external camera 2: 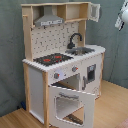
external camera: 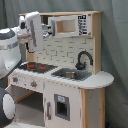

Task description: Play with the kitchen

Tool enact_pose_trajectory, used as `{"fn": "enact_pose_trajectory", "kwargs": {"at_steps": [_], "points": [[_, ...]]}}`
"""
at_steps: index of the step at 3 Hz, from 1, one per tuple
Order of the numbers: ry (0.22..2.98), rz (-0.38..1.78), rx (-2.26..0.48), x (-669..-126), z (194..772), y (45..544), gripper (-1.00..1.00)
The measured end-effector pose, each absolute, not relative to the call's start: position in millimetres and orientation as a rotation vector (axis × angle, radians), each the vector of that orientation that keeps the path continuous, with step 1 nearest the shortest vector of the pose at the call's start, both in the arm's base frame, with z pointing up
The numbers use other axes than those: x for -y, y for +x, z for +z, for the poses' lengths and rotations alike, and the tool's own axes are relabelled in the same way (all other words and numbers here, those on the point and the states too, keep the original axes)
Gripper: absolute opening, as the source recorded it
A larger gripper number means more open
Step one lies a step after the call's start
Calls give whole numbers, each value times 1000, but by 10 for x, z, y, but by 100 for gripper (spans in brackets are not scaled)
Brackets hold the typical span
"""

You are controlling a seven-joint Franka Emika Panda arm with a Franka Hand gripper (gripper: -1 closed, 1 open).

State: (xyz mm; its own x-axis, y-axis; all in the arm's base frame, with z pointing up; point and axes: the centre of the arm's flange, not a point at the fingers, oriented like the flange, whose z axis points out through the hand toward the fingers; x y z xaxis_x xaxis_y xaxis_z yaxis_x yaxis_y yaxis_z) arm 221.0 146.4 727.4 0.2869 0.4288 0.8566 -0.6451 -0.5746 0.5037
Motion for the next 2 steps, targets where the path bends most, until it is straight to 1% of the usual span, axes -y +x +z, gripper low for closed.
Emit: {"fn": "enact_pose_trajectory", "kwargs": {"at_steps": [2], "points": [[1699, 1370, 117, -985, 7335, 2459, -100]]}}
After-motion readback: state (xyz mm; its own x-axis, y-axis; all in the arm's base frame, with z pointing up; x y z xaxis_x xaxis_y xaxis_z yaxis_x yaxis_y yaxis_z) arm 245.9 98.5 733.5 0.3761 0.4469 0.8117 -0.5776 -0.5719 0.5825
